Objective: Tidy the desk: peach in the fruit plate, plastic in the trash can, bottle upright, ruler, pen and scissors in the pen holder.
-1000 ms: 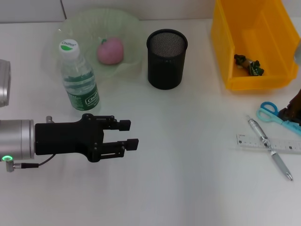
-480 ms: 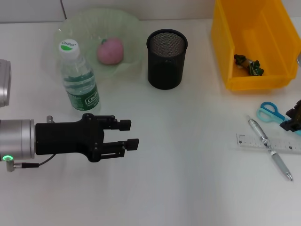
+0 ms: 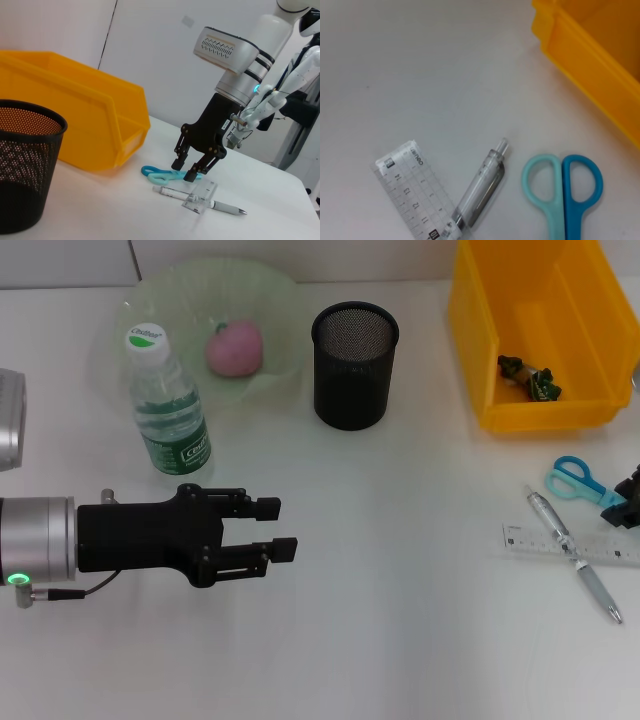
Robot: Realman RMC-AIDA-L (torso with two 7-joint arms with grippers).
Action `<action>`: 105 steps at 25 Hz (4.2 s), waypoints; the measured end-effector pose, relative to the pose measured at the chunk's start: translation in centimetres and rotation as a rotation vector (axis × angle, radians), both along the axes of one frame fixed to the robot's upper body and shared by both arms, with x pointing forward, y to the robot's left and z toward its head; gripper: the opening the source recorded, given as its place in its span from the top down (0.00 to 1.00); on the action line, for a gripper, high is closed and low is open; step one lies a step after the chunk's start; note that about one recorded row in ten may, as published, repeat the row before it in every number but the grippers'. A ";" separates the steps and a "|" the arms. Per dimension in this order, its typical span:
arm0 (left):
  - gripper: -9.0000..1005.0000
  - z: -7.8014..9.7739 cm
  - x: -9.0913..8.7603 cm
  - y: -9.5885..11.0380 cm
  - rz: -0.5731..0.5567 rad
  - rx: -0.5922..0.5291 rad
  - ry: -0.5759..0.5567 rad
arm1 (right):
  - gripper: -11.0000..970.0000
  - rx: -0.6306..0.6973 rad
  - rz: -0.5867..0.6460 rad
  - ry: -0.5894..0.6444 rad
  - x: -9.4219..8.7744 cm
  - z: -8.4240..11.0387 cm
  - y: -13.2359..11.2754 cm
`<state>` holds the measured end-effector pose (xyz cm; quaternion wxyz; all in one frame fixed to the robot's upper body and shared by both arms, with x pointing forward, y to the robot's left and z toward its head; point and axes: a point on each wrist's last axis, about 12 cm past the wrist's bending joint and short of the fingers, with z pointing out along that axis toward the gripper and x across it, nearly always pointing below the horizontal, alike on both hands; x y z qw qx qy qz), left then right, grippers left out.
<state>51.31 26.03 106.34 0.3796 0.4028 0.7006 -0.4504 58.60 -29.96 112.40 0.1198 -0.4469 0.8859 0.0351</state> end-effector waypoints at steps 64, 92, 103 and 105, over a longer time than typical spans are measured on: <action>0.42 0.2 0.2 -0.1 0.033 -0.029 -0.015 | 0.62 1.032 -0.187 -0.541 5.3 -2.2 11.6; 0.42 0.1 0.2 -0.3 0.030 -0.031 -0.009 | 0.27 0.039 0.373 0.044 -0.8 4.0 6.9; 0.42 0.1 0.3 -0.4 0.037 -0.028 -0.009 | 0.27 0.033 0.387 0.067 -0.6 1.6 8.0; 0.42 0.1 0.3 -0.4 0.038 -0.027 -0.009 | 0.27 0.038 0.388 0.067 -0.6 1.4 8.1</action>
